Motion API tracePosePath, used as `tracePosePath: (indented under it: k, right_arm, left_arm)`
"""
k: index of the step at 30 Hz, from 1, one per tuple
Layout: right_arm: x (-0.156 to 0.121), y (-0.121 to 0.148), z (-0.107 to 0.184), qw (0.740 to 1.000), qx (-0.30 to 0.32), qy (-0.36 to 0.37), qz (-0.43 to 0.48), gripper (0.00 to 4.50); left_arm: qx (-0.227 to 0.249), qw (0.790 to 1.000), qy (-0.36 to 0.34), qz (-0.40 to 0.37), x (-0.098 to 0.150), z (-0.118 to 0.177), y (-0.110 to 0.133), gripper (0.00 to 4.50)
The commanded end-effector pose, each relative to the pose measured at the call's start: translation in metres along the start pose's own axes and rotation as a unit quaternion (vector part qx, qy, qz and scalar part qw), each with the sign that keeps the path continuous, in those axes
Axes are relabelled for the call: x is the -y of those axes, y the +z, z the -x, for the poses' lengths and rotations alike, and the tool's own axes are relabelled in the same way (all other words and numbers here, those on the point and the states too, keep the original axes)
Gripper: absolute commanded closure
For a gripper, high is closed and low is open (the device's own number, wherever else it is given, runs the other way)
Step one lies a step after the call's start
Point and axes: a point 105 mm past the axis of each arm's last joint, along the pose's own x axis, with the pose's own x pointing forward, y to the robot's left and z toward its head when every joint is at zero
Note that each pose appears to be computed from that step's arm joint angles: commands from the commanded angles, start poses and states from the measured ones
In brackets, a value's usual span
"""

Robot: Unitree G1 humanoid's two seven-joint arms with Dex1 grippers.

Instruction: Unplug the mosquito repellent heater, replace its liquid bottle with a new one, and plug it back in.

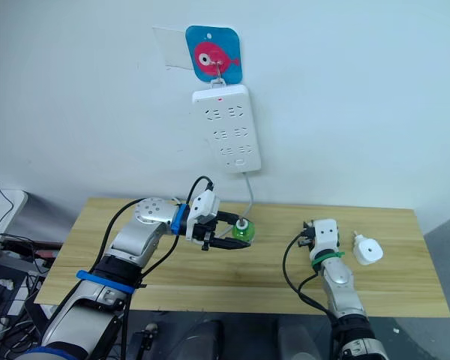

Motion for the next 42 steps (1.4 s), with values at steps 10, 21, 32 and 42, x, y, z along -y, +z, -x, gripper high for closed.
tracePosePath:
  k: [10,21,32,42]
  right_arm:
    - [-0.013,0.052,0.022,0.995,0.076,0.061,0.022,0.02]
    - [-0.070,0.139,0.099,0.932,0.061,0.356,-0.006,0.40]
    - [-0.099,0.152,0.096,0.897,0.039,0.440,0.022,0.89]
    - [-0.111,0.150,0.080,0.901,0.040,0.431,0.024,0.89]
  left_arm:
    - [0.023,1.000,0.002,-0.018,-0.002,-0.005,0.013,2.27]
    - [0.026,0.999,-0.005,-0.025,-0.007,-0.008,0.014,2.27]
    - [0.030,0.999,-0.021,-0.040,-0.012,-0.014,0.020,2.27]
    - [0.039,0.997,-0.028,-0.054,-0.010,-0.020,0.026,2.27]
